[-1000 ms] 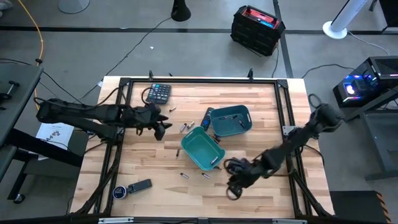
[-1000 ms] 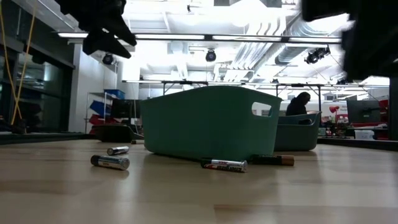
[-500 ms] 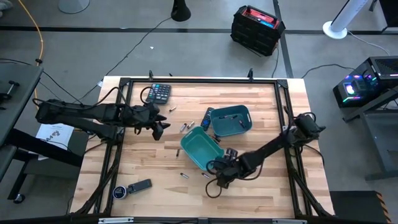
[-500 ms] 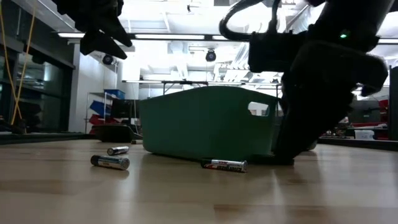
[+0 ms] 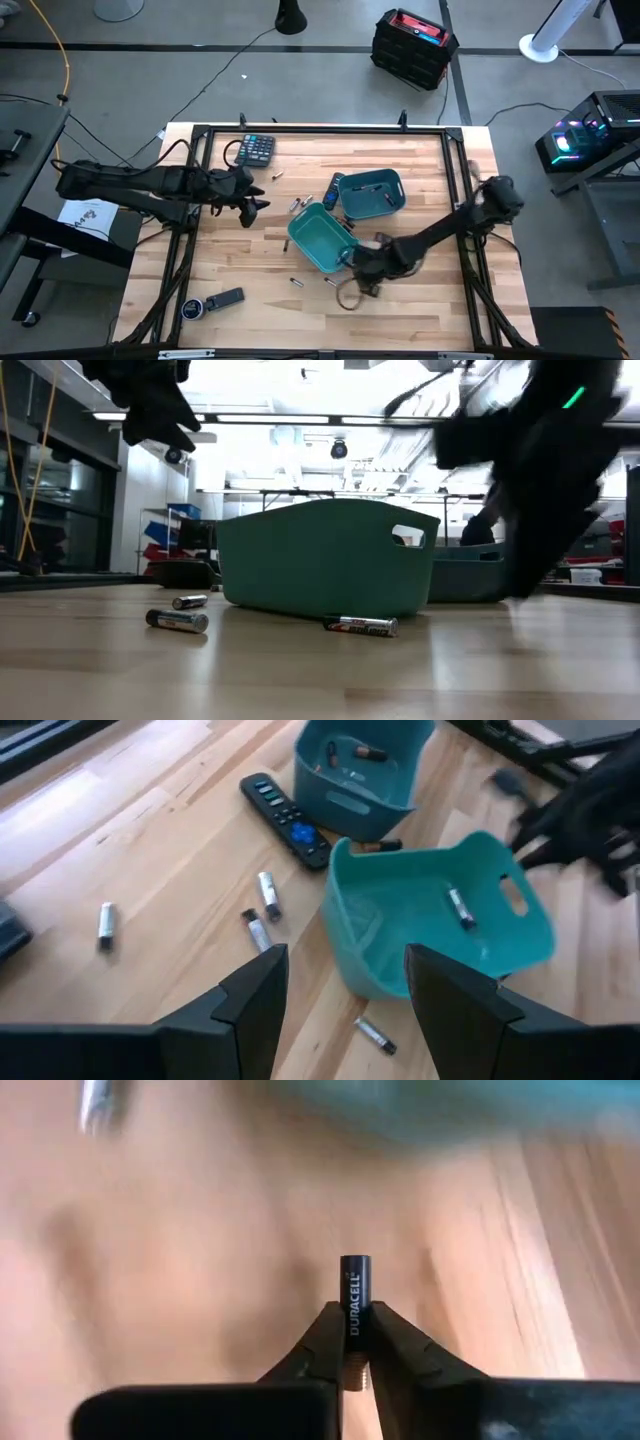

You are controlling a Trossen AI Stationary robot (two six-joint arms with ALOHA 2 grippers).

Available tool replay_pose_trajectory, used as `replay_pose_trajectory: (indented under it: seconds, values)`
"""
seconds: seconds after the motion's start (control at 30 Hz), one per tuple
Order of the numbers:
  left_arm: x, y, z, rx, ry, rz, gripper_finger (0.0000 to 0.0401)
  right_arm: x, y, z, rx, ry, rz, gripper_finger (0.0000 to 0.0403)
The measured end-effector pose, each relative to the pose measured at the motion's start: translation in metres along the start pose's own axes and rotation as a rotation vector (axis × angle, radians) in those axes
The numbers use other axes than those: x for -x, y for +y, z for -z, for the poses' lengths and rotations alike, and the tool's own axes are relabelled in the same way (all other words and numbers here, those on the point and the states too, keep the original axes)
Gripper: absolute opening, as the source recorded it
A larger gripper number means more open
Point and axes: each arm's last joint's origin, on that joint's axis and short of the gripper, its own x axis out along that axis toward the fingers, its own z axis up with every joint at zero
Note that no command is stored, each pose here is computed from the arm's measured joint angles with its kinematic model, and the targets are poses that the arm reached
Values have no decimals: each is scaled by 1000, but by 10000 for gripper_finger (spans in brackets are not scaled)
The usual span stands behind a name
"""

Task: Sort batteries
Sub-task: Put the black battery into the blue bin, then put the white battery into the green bin

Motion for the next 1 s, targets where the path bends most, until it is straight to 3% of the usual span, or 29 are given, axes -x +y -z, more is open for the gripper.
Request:
replay_pose_trajectory:
  seconds: [0.17, 0.33, 0.5, 0.77, 0.87, 1.0]
  values:
    - [9, 7, 3, -2, -18, -80, 192, 66, -25, 22, -33, 15, 105, 9]
    - [10, 7, -1, 67, -87, -107, 192, 118, -73, 17, -273, -252, 253, 6]
    - [-2, -5, -11, 56, -137, -11, 192, 122, -120, -9, -456, -434, 311, 29]
    - [-50, -35, -17, 57, -128, 157, 192, 105, -157, -39, -498, -417, 249, 147]
    - [-70, -46, -9, 61, -52, 190, 189, 109, -159, -43, -457, -439, 212, 178]
    - [-77, -54, 13, 89, 181, 189, 180, 119, -159, -43, -421, -438, 128, 191]
